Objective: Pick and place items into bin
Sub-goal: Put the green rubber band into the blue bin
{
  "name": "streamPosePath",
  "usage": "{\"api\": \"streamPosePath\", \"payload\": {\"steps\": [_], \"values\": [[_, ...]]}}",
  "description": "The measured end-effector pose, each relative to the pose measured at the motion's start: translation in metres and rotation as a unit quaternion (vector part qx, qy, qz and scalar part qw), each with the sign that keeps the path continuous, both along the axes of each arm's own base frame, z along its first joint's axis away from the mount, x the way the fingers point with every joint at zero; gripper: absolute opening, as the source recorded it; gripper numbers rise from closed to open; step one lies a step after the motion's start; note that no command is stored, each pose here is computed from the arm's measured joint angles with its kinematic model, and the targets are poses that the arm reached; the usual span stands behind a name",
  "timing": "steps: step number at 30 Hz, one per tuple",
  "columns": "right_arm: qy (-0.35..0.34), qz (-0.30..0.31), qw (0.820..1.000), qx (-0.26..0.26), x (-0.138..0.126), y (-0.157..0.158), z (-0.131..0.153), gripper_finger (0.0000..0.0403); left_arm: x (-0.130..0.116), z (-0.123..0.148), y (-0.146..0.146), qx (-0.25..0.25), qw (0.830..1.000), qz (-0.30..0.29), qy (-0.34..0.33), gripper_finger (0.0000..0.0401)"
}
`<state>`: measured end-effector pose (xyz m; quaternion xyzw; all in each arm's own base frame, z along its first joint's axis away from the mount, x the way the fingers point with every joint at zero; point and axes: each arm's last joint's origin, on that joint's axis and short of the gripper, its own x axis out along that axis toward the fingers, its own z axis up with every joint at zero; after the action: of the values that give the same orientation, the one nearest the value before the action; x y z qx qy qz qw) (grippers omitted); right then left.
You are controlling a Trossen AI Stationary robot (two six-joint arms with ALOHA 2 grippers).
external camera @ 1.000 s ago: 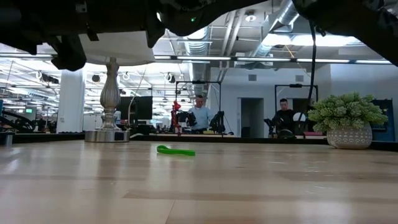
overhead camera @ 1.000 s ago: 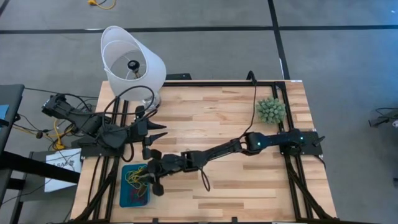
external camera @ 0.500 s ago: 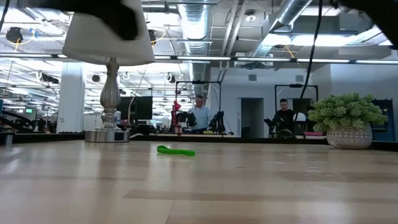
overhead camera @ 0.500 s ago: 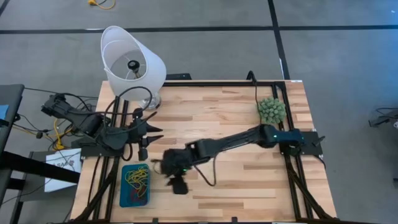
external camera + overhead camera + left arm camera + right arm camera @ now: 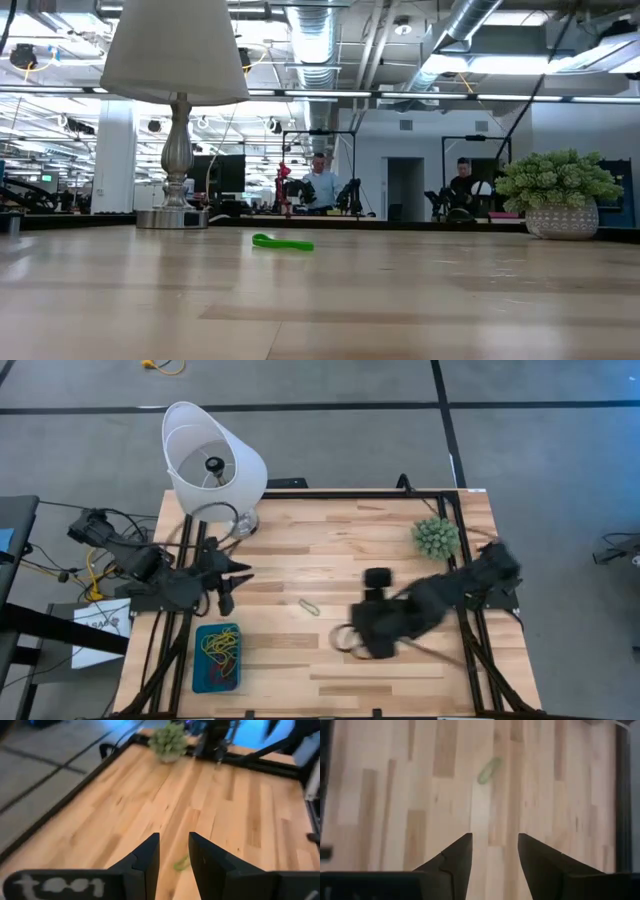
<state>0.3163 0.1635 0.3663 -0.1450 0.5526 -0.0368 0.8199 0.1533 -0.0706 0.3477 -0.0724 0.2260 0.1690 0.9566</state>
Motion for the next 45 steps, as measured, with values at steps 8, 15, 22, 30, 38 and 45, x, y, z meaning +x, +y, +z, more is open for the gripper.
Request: {"api": "streamPosePath", "payload": {"steps": [8, 15, 22, 30, 38, 45], "values": [[-0.1, -0.135, 0.986, -0.004, -0.098, -0.04, 0.015, 0.0153, 0.034, -0.083, -0.016, 0.017, 0.998, -0.028, 0.055, 0.0092], [-0.167, -0.17, 0.968, 0.078, -0.137, -0.059, -0.014, 0.0157, 0.091, -0.14, -0.025, 0.019, 0.992, -0.121, 0.029, 0.0092], [-0.17, -0.172, 0.965, 0.105, -0.136, -0.06, -0.057, 0.0157, 0.143, -0.194, -0.016, 0.01, 0.984, -0.162, 0.067, 0.0092], [-0.107, -0.162, 0.975, 0.11, -0.123, -0.049, -0.078, 0.0162, 0.178, -0.237, -0.005, 0.007, 0.975, -0.181, 0.127, 0.0092], [-0.089, -0.159, 0.977, 0.112, -0.117, -0.043, -0.086, 0.016, 0.182, -0.248, 0.003, -0.024, 0.972, -0.167, 0.161, 0.0085], [-0.099, -0.159, 0.975, 0.122, -0.115, -0.042, -0.084, 0.0162, 0.18, -0.248, 0.005, -0.02, 0.97, -0.167, 0.177, 0.0013]]}}
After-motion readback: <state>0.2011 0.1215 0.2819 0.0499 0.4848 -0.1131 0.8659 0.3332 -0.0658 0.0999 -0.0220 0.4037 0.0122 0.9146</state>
